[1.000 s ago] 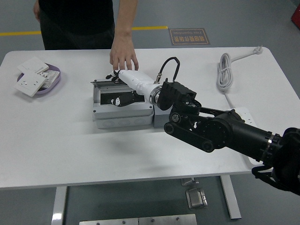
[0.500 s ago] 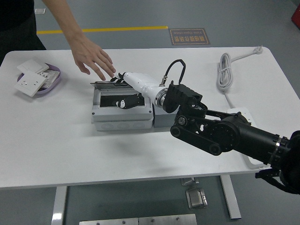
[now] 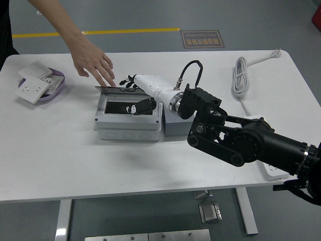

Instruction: Pick up the cylinder from the cube,place it in the box,flap close box

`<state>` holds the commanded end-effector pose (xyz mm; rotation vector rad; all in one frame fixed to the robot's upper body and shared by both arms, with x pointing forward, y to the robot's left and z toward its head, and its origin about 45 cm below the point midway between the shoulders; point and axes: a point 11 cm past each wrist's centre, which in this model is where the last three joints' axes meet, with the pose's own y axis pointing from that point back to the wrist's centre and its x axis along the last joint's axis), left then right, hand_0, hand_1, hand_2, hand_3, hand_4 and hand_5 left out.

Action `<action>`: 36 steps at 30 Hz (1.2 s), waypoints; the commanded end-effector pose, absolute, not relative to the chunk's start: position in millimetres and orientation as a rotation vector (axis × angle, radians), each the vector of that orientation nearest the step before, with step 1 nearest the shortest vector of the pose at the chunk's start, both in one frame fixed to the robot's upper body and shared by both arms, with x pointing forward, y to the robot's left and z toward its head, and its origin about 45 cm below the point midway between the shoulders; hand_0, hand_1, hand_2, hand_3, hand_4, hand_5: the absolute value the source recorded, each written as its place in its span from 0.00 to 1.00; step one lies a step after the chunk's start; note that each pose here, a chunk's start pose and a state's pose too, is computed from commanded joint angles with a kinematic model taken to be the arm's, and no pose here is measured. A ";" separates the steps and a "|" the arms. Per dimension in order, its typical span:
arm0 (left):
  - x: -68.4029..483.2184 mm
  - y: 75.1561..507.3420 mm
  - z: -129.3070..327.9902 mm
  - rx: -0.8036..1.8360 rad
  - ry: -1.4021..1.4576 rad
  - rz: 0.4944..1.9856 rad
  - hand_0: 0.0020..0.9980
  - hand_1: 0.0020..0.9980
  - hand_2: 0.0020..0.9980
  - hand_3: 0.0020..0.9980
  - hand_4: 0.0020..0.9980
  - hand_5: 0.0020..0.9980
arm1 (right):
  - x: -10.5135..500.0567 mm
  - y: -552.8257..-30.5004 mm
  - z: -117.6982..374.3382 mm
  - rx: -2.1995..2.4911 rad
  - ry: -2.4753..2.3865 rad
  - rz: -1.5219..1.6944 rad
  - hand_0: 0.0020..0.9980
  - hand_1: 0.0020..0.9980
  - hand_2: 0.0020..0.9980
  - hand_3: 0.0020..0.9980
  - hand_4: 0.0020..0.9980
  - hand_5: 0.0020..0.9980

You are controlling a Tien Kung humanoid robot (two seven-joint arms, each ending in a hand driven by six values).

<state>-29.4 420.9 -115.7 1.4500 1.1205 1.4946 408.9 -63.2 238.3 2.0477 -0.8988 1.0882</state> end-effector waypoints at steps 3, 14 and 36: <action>-29.4 420.6 -115.8 1.451 1.120 1.494 0.58 0.60 0.56 0.60 0.60 0.21 | 405.3 -60.2 240.9 2.060 -0.893 1.098 0.83 0.74 0.78 0.82 0.80 0.32; -28.7 421.4 -115.5 1.455 1.114 1.498 0.58 0.60 0.56 0.59 0.60 0.21 | 394.0 -52.1 245.1 2.098 -0.868 1.111 0.83 0.74 0.78 0.83 0.80 0.32; -28.3 421.6 -115.4 1.458 1.111 1.501 0.58 0.60 0.56 0.59 0.60 0.21 | 385.7 -51.5 241.2 2.129 -0.862 1.091 0.82 0.74 0.78 0.83 0.79 0.33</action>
